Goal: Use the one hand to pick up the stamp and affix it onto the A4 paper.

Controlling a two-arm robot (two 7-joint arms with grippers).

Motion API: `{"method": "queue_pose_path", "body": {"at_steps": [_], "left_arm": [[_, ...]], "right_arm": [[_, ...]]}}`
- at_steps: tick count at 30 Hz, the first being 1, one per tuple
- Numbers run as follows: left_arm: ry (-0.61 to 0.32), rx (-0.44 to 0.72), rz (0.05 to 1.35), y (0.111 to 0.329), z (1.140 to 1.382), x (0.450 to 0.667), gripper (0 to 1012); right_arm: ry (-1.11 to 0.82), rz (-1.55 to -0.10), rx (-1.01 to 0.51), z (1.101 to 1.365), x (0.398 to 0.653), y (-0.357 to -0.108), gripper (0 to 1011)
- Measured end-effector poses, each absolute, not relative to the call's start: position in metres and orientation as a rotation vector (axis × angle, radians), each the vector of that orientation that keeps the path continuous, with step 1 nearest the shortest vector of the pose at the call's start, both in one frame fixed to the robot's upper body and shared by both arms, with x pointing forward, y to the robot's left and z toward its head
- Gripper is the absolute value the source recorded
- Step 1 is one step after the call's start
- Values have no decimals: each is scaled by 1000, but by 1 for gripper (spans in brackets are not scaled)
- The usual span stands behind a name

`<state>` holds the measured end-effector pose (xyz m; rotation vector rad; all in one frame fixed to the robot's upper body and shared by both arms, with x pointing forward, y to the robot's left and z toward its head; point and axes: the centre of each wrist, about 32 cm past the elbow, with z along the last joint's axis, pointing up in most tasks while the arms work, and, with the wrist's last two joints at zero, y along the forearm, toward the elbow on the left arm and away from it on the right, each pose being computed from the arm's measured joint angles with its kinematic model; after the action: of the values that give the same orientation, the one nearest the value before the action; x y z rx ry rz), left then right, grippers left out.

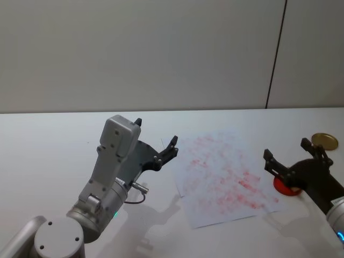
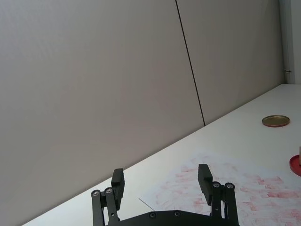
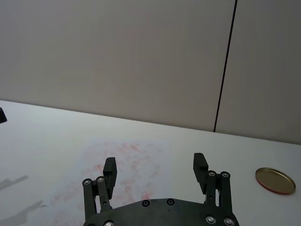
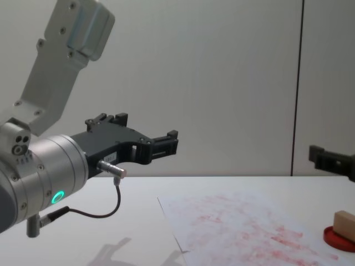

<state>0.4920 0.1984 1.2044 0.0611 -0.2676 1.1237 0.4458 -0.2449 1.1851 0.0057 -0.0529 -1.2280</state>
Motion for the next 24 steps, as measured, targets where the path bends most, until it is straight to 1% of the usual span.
{"method": "queue_pose_path", "body": {"at_steps": [15, 24], "left_arm": [[-268, 61, 1124, 198, 1204, 492, 993], [-268, 61, 1124, 198, 1204, 492, 993]], "right_arm": [[11, -1207, -70, 1172, 457, -276, 1001], [40, -1192, -107, 1165, 465, -288, 1001]]}}
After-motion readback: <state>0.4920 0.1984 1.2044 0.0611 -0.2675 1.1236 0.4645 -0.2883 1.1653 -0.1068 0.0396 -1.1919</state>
